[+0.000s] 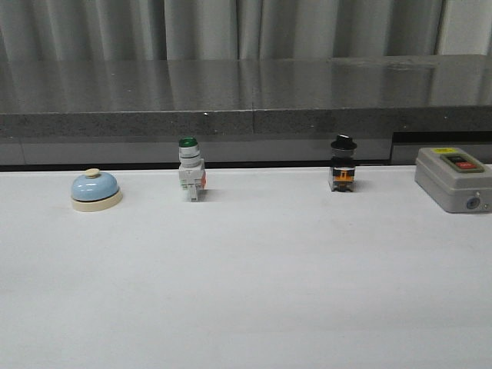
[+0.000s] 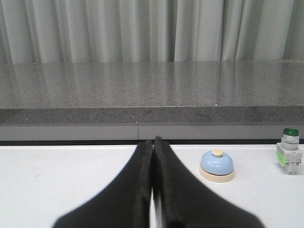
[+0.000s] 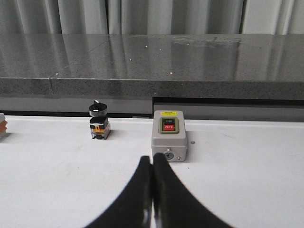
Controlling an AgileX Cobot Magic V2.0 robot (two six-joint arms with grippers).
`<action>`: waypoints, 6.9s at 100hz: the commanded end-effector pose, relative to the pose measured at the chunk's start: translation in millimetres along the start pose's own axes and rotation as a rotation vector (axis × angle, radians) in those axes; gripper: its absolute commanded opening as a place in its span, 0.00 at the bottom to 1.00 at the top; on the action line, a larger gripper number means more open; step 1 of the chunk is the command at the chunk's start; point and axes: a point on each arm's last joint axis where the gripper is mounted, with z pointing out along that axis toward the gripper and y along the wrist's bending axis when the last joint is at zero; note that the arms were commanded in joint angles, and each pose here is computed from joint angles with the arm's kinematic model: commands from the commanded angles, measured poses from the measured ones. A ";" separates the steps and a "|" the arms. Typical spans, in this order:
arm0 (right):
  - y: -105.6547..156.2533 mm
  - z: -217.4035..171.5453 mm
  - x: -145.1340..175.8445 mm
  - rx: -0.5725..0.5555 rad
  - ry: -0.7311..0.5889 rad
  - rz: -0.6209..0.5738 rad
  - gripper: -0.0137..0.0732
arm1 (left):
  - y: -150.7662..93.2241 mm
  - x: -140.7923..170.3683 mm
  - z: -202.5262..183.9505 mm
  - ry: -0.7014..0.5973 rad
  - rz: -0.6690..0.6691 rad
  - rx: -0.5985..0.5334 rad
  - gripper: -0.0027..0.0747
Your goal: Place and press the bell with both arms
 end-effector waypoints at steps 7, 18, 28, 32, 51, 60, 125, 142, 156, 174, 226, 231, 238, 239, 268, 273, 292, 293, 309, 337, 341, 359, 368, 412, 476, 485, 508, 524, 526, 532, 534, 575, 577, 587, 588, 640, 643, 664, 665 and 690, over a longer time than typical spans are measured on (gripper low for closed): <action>-0.4 -2.5 -13.3 0.008 -0.116 -0.011 0.09 | -0.9 6.3 -0.6 -0.057 -0.013 0.017 0.01; -0.4 -2.5 -13.3 0.008 -0.116 -0.011 0.09 | -0.9 6.3 -0.6 -0.057 -0.013 0.017 0.01; -0.4 -2.5 -13.3 0.008 -0.116 -0.011 0.09 | -1.0 5.6 -0.7 -0.065 -0.031 0.018 0.01; -0.4 -2.5 -13.3 0.008 -0.116 -0.011 0.09 | -0.9 4.5 -0.8 -0.070 -0.049 0.018 0.01; -0.4 -2.5 -13.3 0.008 -0.116 -0.011 0.09 | -1.1 -11.6 -1.9 -0.061 -0.091 0.016 0.01; -0.4 -2.5 -13.3 0.008 -0.116 -0.011 0.09 | -1.6 -27.8 -1.0 -0.040 -0.111 0.015 0.01; -0.4 -2.5 -13.3 0.008 -0.116 -0.011 0.09 | -7.8 -142.3 99.4 0.582 -0.129 -0.029 0.01; -0.4 -2.5 -13.3 0.008 -0.116 -0.011 0.09 | -8.1 -142.1 119.6 0.635 -0.128 -0.033 0.01; -0.4 -2.5 -13.3 0.008 -0.116 -0.011 0.09 | -7.1 -136.5 126.5 0.665 -0.105 -0.039 0.01; -0.4 -2.5 -13.3 0.008 -0.116 -0.011 0.09 | -6.9 -134.8 128.3 0.676 -0.039 -0.018 0.13; -0.4 -2.5 -13.3 0.008 -0.116 -0.011 0.09 | -17.7 -133.3 131.1 0.700 -0.145 0.070 0.93; -0.4 -2.5 -13.3 0.008 -0.116 -0.011 0.09 | -19.5 -131.0 135.7 0.721 -0.151 0.088 0.93; -0.4 -2.5 -13.3 0.008 -0.116 -0.011 0.09 | -21.8 -127.1 145.0 0.755 -0.159 0.112 0.93; -0.4 -2.5 -13.3 0.008 -0.116 -0.011 0.09 | -22.4 -125.5 147.0 0.766 -0.164 0.115 0.93; -0.4 -2.5 -13.3 0.008 -0.116 -0.011 0.09 | -53.3 -103.5 207.8 0.840 -0.113 0.226 0.92; -0.4 -2.5 -13.3 0.008 -0.116 -0.011 0.09 | -60.5 -98.5 219.8 0.852 -0.100 0.243 0.92; -0.4 -2.5 -13.3 0.008 -0.116 -0.011 0.09 | -73.3 -77.6 263.9 0.908 -0.084 0.253 0.92; -0.4 -2.5 -13.3 0.008 -0.116 -0.011 0.09 | -73.6 -75.0 266.2 0.916 -0.082 0.252 0.92; -0.4 -2.5 -13.3 0.008 -0.116 -0.011 0.09 | -77.1 -62.4 295.1 0.919 -0.067 0.242 0.92; -0.4 -2.5 -13.3 0.008 -0.116 -0.011 0.09 | -79.3 -31.9 329.4 0.950 -0.031 0.225 0.92; -0.4 -2.5 -13.3 0.008 -0.116 -0.011 0.09 | -79.3 -27.5 332.4 0.947 -0.029 0.221 0.92; -0.4 -2.5 -13.3 0.008 -0.116 -0.011 0.09 | -80.2 -6.1 344.0 0.963 -0.029 0.211 0.92; -0.4 -2.5 -13.3 0.008 -0.116 -0.011 0.09 | -80.3 3.3 348.2 0.966 -0.029 0.205 0.92; -0.4 -2.5 -13.3 0.008 -0.116 -0.011 0.09 | -81.0 33.0 359.5 0.963 0.018 0.211 0.92; -0.4 -2.5 -13.3 0.008 -0.116 -0.011 0.09 | -100.0 49.4 361.7 0.948 0.052 0.247 0.84; -0.4 -2.5 -13.3 0.008 -0.116 -0.011 0.09 | -99.9 52.1 363.2 0.941 0.054 0.244 0.76; -0.4 -2.5 -13.3 0.008 -0.116 -0.011 0.09 | -99.9 51.7 363.9 0.932 0.054 0.243 0.37; -0.4 -2.5 -13.3 0.008 -0.116 -0.011 0.09 | -99.6 50.7 362.5 0.943 0.063 0.247 0.15; -0.4 -2.5 -13.3 0.008 -0.116 -0.011 0.09 | -99.5 49.2 361.8 0.946 0.068 0.249 0.14; -0.4 -2.5 -13.3 0.008 -0.116 -0.011 0.09 | -99.2 46.1 359.7 0.958 0.079 0.255 0.14; -0.4 -2.5 -13.3 0.008 -0.116 -0.011 0.09 | -99.1 44.2 359.0 0.959 0.081 0.256 0.14; -0.4 -2.5 -13.3 0.008 -0.116 -0.011 0.09 | -96.0 -49.3 321.4 0.915 0.077 0.301 0.14; -0.4 -2.5 -13.3 0.008 -0.116 -0.011 0.09 | -97.8 -53.3 319.1 0.909 0.072 0.307 0.14; -0.4 -2.5 -13.3 0.008 -0.116 -0.011 0.09 | -108.4 -80.6 303.4 0.854 0.075 0.349 0.14; -0.4 -2.5 -13.3 0.008 -0.116 -0.011 0.09 | -109.4 -82.0 302.0 0.854 0.076 0.353 0.14; -0.4 -2.5 -13.3 0.008 -0.116 -0.011 0.09 | -225.8 -69.6 254.8 0.817 0.254 0.680 0.14; -0.4 -2.5 -13.3 0.008 -0.116 -0.011 0.09 | -232.6 -64.9 253.8 0.814 0.262 0.693 0.14; -0.4 -2.5 -13.3 0.008 -0.116 -0.011 0.09 | -264.7 -30.6 249.6 0.839 0.302 0.749 0.14; -0.4 -2.5 -13.3 0.008 -0.116 -0.011 0.09 | -265.6 -30.0 249.7 0.840 0.303 0.751 0.14; -0.4 -2.5 -13.3 0.008 -0.116 -0.011 0.09 | -285.5 11.3 248.9 0.921 0.380 0.779 0.14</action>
